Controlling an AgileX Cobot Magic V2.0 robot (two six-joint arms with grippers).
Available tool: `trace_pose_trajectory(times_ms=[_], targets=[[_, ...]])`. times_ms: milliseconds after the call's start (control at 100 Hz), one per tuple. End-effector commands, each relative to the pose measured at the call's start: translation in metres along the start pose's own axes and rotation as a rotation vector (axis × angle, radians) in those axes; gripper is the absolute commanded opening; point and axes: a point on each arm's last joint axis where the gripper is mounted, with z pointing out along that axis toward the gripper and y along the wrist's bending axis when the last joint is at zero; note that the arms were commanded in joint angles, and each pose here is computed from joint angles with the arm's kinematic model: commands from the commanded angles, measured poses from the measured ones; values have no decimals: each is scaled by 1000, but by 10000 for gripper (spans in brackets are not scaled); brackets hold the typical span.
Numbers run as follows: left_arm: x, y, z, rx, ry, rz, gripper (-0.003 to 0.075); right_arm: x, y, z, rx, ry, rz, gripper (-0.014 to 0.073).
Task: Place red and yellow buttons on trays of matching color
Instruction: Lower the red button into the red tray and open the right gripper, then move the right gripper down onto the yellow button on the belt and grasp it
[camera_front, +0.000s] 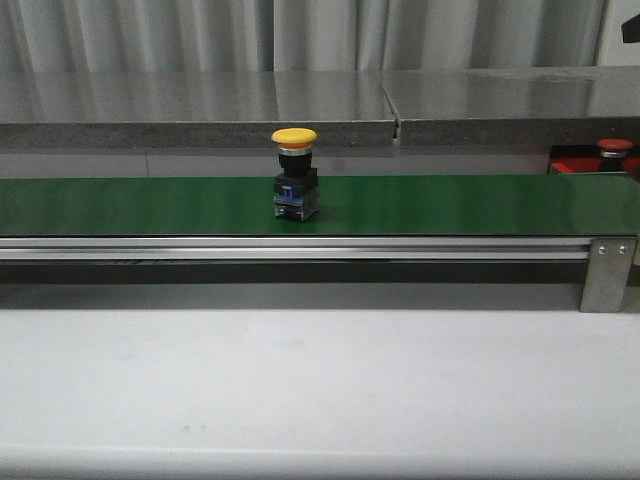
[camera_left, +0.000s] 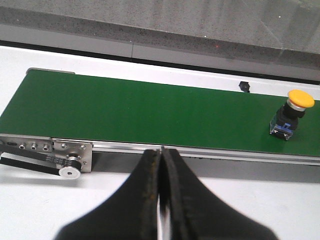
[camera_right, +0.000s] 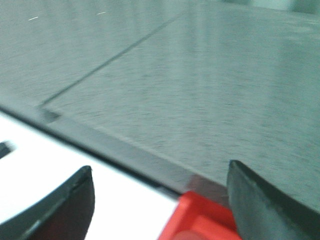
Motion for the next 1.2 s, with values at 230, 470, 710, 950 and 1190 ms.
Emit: trace_pose_trajectory(times_ms=[230, 470, 710, 950, 1190], targets=[[-13, -1, -3, -4, -80, -16, -20, -76, 78, -38, -289, 50, -241, 551], [-13, -1, -3, -4, -80, -16, -20, -76, 136, -16, -521, 186, -289, 548], [-13, -1, -3, -4, -80, -16, -20, -69, 185, 11, -604, 316, -349, 548], [-13, -1, -3, -4, -80, -16, -20, -50, 220, 29, -674, 356, -347, 548], [-13, -1, -3, -4, -80, -16, -20, -35, 243, 44, -670, 357, -375, 548]])
